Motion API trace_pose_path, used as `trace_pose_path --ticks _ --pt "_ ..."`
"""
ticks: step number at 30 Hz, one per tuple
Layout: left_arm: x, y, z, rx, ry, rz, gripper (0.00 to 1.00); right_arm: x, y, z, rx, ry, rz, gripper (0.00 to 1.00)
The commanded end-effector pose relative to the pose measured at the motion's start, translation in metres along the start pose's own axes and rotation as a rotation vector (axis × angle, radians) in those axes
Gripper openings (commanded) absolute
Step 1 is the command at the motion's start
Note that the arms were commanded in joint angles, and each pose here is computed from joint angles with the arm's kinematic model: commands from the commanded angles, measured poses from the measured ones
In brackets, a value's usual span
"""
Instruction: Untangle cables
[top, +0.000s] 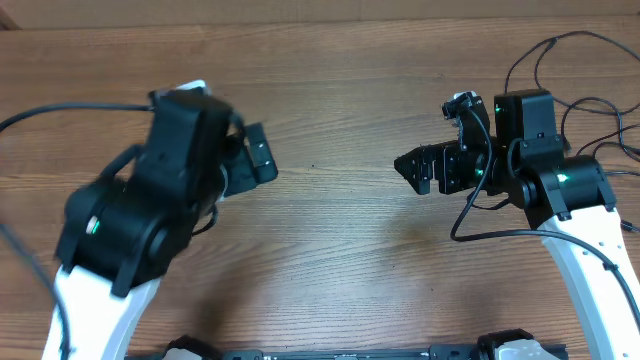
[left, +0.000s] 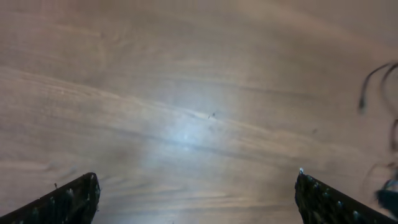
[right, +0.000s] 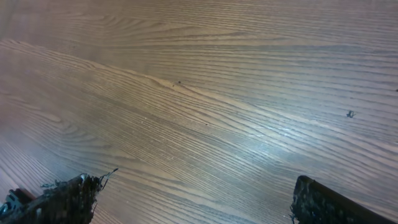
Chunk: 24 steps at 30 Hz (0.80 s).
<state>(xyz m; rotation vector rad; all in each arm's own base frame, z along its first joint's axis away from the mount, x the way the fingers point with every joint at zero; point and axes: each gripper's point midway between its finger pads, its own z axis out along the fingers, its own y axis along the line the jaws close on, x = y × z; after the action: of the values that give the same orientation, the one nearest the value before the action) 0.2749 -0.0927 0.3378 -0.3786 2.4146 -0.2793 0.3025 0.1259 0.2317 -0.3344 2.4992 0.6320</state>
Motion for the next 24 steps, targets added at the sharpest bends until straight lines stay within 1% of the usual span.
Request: trace_pose_path --ticks 1,5,6,8,12,14,18,21,24 --pt "0.002 0.015 -0.006 0.005 -0.100 0.006 1.00 -0.004 0.002 -0.003 0.003 -0.012 -0.015 1.00" --pt "0.015 0.029 0.005 0.074 -0.206 -0.036 1.00 -0.004 0.002 -0.003 0.003 -0.012 -0.014 1.00" --pt "0.023 0.038 0.010 0.107 -0.253 -0.059 1.00 -0.004 0.002 -0.003 0.003 -0.012 -0.014 1.00" --pt "0.032 0.050 0.015 0.136 -0.303 -0.085 1.00 -0.004 0.002 -0.003 0.003 -0.012 -0.014 1.00" --pt "0.043 0.072 0.023 0.194 -0.416 -0.137 1.00 -0.004 0.002 -0.003 0.003 -0.012 -0.014 1.00" --pt "0.045 0.079 0.023 0.230 -0.488 -0.117 1.00 -0.004 0.002 -0.003 0.003 -0.012 -0.014 1.00" --pt "0.043 0.084 0.015 0.293 -0.661 -0.010 1.00 -0.004 0.002 -0.003 0.003 -0.012 -0.014 1.00" --pt "0.041 0.088 0.008 0.315 -0.769 0.053 1.00 -0.004 0.002 -0.003 0.003 -0.012 -0.014 1.00" --pt "0.040 0.093 0.005 0.319 -0.847 0.088 1.00 -0.004 0.002 -0.003 0.003 -0.012 -0.014 1.00"
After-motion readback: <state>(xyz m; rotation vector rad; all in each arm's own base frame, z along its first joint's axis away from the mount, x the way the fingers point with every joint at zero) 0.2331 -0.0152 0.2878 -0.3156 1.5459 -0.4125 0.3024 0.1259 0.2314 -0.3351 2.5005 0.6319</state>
